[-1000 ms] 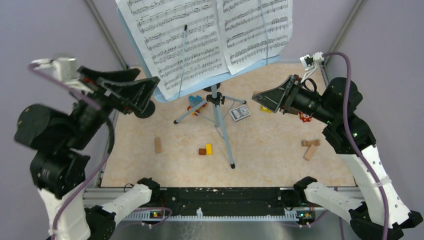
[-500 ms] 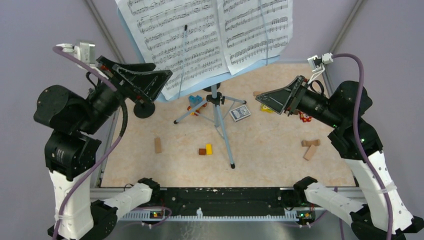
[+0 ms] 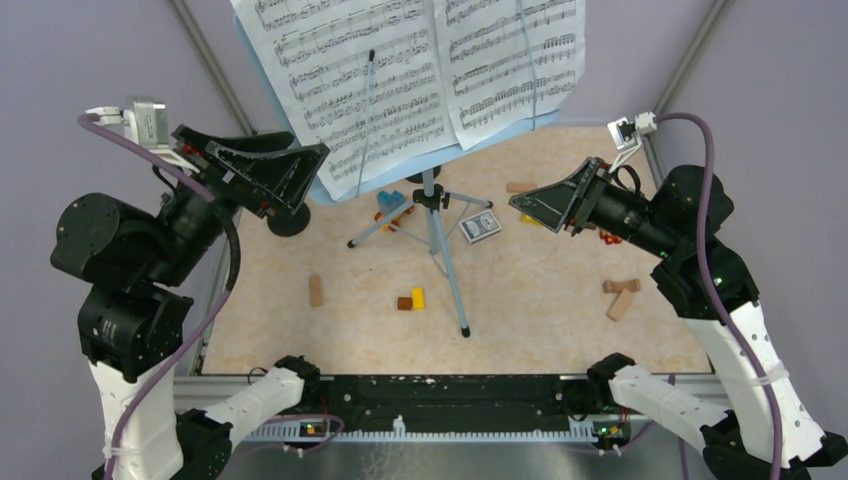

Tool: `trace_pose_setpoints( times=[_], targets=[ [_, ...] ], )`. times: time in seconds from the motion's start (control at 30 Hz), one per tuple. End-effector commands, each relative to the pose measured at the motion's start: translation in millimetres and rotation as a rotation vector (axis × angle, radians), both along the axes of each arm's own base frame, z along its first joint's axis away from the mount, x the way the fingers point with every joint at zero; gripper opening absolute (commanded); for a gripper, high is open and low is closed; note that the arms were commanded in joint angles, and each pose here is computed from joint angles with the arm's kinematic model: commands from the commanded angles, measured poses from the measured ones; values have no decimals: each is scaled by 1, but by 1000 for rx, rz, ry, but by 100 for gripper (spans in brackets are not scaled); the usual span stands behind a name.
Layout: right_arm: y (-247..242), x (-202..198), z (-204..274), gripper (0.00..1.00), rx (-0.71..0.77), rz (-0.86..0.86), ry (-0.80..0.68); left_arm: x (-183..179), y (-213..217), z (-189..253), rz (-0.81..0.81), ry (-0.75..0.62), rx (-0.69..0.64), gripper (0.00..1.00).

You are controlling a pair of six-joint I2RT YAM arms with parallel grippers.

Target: Pack up the instrument practice props

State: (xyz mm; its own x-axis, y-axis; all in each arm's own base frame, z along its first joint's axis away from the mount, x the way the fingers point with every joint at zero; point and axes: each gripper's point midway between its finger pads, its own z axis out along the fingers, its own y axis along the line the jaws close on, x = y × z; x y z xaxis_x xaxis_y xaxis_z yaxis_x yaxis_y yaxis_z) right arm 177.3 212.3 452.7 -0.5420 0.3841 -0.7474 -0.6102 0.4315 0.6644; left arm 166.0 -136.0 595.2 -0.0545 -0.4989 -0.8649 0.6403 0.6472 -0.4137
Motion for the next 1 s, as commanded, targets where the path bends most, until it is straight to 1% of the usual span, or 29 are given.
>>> trace_pose_setpoints(
  times=[0.0, 0.27, 0.97],
  targets=[
    [-3, -3, 7, 46, 13, -6, -27, 6, 4, 3, 35, -29, -3, 93],
    [-3, 0, -1, 46, -3, -17, -15, 10, 13, -1, 95, -29, -2, 95],
    [-4, 2, -18, 46, -35, -26, 4, 27, 1, -16, 65, 3, 6, 95]
  ],
)
